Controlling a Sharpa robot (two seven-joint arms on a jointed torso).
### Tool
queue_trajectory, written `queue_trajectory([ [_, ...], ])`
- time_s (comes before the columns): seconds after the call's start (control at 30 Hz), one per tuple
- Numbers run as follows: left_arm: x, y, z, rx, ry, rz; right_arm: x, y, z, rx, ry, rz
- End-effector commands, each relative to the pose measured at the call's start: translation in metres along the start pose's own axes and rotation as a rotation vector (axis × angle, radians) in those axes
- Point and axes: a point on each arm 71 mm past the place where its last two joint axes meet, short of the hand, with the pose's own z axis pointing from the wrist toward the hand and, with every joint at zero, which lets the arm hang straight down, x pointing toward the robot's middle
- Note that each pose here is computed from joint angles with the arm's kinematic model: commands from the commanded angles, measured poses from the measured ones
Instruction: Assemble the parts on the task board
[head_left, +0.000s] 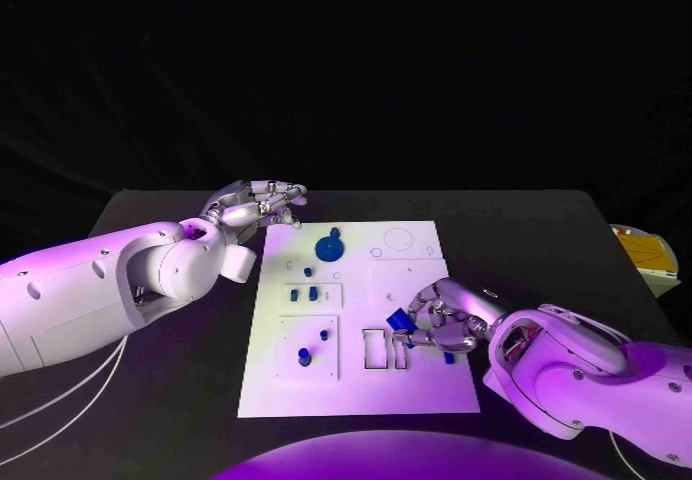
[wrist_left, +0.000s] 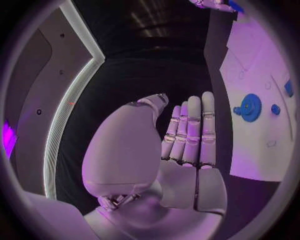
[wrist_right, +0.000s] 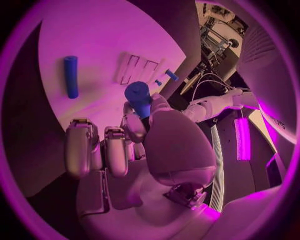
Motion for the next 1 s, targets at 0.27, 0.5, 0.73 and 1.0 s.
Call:
queue_trajectory([
  [0.27, 0.0037, -0.0006, 0.0002, 0.004, 0.025, -0.005, 0.017, 0.006, 0.010, -0.003, 0.146, -0.012],
  [0.5, 0.0040, -0.0006, 0.0002, 0.004, 0.027, -0.005, 0.023, 0.007, 0.015, 0.008, 0.169, -0.021],
  [0.73, 0.0043, -0.0006, 0.0002, 0.004, 0.029, -0.006, 0.028, 0.010, 0.020, 0.013, 0.174, -0.030],
  [1.0, 0.0044, -0.0006, 0.0001, 0.003, 0.029, -0.006, 0.031, 0.010, 0.025, 0.017, 0.167, -0.046],
])
